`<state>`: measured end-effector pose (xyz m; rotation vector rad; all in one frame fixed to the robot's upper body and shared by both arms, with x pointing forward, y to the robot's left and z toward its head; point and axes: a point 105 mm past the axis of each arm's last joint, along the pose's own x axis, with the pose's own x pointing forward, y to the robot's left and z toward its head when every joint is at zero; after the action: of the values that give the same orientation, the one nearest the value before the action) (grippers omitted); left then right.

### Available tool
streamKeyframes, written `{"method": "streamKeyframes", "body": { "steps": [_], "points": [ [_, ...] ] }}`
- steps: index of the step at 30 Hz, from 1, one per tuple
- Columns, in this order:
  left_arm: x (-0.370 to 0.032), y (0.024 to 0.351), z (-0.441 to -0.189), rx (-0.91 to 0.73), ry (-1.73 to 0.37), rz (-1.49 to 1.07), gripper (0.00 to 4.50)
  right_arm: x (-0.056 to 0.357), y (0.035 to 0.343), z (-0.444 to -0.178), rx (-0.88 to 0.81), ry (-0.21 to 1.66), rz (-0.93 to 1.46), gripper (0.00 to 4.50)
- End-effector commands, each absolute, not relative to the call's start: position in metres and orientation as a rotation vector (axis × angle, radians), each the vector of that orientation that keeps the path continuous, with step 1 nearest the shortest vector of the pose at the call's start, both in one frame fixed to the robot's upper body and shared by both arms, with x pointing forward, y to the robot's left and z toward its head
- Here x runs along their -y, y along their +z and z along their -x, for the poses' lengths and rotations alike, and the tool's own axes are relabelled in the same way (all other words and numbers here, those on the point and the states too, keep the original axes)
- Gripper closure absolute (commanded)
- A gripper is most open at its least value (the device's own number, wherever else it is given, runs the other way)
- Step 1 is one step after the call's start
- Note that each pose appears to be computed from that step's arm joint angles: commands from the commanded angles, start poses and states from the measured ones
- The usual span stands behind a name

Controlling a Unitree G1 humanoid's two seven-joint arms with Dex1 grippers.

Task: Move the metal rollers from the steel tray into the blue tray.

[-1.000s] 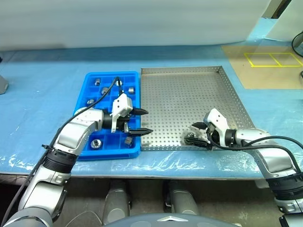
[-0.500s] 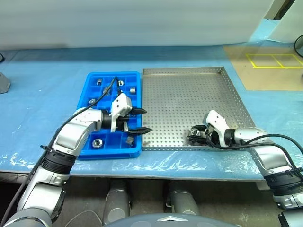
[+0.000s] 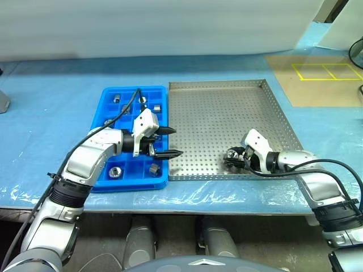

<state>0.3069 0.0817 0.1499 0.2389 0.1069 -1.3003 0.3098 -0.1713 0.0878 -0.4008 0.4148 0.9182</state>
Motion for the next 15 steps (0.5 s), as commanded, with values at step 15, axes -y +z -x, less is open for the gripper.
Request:
{"method": "streamKeyframes", "body": {
  "steps": [15],
  "points": [
    [-0.180, 0.184, -0.314, -0.038, -0.872, -0.305, 0.33, 0.026, 0.157, -0.350, -0.051, 1.285, 0.374, 2.87]
  ]
}}
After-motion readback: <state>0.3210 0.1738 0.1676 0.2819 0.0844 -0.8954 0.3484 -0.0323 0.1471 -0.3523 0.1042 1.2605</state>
